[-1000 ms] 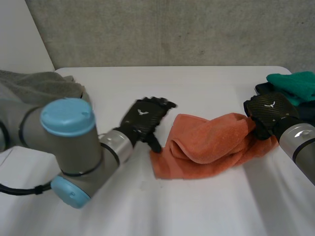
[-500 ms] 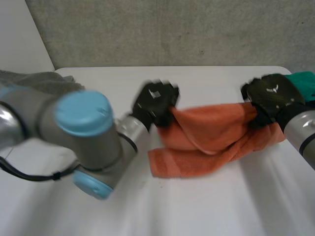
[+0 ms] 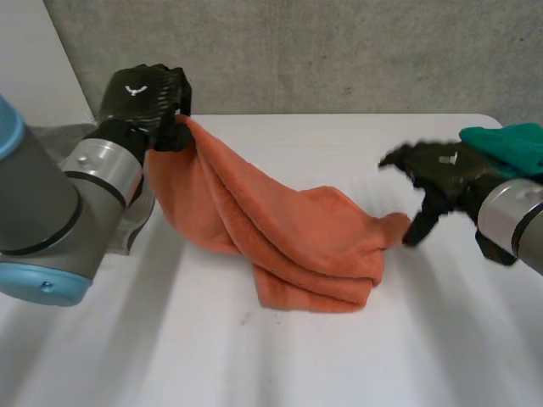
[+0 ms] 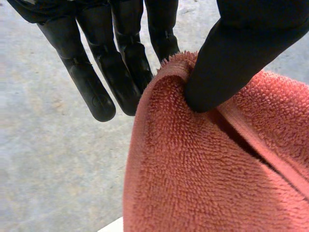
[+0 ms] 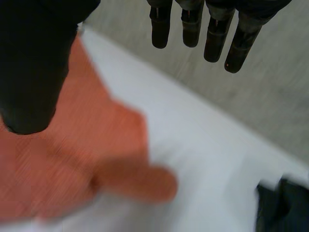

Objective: Fold the laundry.

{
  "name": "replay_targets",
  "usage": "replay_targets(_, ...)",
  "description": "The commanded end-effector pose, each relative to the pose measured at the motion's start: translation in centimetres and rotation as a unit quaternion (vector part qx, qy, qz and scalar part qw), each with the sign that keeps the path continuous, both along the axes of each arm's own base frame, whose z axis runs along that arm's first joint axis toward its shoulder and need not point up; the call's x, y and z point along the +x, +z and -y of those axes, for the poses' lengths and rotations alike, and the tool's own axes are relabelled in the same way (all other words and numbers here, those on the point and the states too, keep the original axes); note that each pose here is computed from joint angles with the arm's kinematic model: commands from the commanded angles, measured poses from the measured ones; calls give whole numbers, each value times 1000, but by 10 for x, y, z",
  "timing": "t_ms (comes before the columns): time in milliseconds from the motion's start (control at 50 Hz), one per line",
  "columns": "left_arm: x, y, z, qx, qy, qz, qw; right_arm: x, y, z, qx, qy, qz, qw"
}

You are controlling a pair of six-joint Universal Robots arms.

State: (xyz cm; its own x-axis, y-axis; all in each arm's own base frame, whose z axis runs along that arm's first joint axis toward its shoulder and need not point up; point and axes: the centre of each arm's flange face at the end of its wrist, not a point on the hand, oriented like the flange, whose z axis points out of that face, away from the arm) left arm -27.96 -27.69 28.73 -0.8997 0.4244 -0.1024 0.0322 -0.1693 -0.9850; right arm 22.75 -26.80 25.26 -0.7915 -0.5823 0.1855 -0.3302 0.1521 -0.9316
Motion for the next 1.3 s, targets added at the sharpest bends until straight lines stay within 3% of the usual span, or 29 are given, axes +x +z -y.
replay_targets(20,16,14,-4,-15,16,-7,1000,-4,-41,0,84,16,-59,995)
replay_targets(220,21,24,-13,-27,17,-14,999,32,-93,5,92,25,32,995)
replay_targets(340,23,36,-18,-43,16,-21,999,46,-105,9,76,30,28,996)
replay_targets(400,25,45,-23,-54,17,-26,998,36,-85,17,32,-1,13,999)
replay_targets(460,30,57,-33,-67,18,-32,997,21,-32,20,-63,-24,-10,998)
replay_targets(520,36,71,-47,-79,17,-37,996,-6,21,29,-165,-56,-51,983)
replay_targets(580,40,79,-56,-85,15,-40,995,-31,79,39,-266,-94,-97,954)
replay_targets(640,41,81,-63,-85,12,-41,995,-20,107,38,-302,-82,-80,946)
replay_targets(680,42,77,-66,-80,12,-39,996,-11,103,46,-298,-69,-74,949)
replay_targets(840,38,40,-62,-30,10,-15,999,60,4,67,-201,32,-87,975)
replay_targets(960,35,14,-55,12,10,5,1000,69,-58,85,-159,36,-102,981)
replay_targets(1120,33,0,-49,32,11,14,999,58,-36,83,-172,-11,-91,981)
replay_targets(1220,33,1,-48,29,12,13,999,30,-8,55,-157,-27,-92,983)
replay_targets(1300,32,2,-47,27,11,12,999,19,-8,20,-110,-2,-106,988)
